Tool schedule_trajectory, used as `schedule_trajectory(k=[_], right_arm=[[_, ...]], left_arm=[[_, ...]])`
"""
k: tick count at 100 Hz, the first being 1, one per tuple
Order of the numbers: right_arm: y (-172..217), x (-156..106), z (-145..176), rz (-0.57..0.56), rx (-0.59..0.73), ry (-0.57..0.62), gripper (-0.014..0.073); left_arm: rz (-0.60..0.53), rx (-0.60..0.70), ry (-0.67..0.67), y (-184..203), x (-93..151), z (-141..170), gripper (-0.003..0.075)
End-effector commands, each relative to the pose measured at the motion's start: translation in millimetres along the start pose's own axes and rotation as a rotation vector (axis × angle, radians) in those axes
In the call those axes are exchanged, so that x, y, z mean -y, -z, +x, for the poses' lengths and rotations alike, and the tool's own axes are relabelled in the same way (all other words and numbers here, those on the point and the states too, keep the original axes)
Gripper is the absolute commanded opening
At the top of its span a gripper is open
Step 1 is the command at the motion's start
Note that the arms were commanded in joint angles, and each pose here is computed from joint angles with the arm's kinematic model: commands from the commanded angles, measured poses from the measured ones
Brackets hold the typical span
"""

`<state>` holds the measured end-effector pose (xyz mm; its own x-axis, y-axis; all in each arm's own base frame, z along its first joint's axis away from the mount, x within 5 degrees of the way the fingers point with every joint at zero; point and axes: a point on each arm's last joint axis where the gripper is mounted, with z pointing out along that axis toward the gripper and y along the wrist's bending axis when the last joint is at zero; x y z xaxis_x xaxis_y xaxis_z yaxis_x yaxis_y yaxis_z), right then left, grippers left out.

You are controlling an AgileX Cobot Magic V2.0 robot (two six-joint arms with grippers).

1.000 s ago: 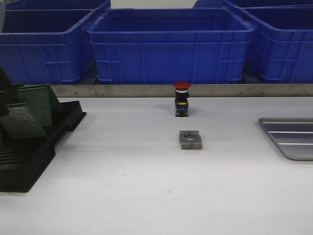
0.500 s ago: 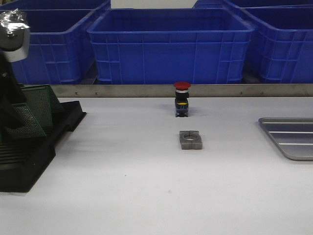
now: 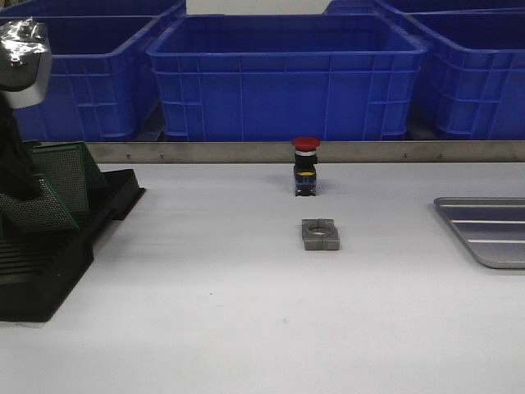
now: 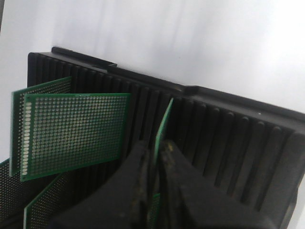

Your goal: Place circuit board on tray

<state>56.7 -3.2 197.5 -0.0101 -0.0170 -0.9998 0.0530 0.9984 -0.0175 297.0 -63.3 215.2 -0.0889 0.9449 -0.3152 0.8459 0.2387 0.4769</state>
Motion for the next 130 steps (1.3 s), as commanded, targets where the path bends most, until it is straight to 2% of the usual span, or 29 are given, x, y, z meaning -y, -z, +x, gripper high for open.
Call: schedule_trajectory(k=[1, 29, 43, 57, 70, 91, 105, 130], right_arm=[[3, 0, -12, 0.002, 0.113, 0.007, -0.0061], [3, 0, -12, 0.002, 0.113, 0.007, -0.0061], [3, 0, -12, 0.002, 0.113, 0.007, -0.0061], [3, 0, -12, 0.002, 0.113, 0.007, -0.0061], [3, 0, -12, 0.002, 0.113, 0.007, -0.0061], [3, 0, -12, 0.002, 0.113, 0.007, -0.0061], [3, 0, -12, 0.002, 0.113, 0.007, -0.0061], [3, 0, -12, 0.002, 0.114, 0.007, -0.0061]], left_arm=[[-0.118, 0.050, 0.025, 21, -15, -11, -0.0020], [-0.233, 0.106, 0.009, 66, -18, -19, -0.0020], [-0.215, 0.173, 0.066, 89, -11, -25, -0.0020], [-0.107, 0.301, 0.205, 102, 1, -36, -0.0020], [0.076, 0.456, 0.354, 107, 13, -51, -0.0020], [0.263, 0.621, 0.435, 109, 28, -81, -0.0020], [0.374, 0.688, 0.487, 99, 38, -103, -0.0020], [0.528, 0.724, 0.549, 79, 54, -130, -0.0020]])
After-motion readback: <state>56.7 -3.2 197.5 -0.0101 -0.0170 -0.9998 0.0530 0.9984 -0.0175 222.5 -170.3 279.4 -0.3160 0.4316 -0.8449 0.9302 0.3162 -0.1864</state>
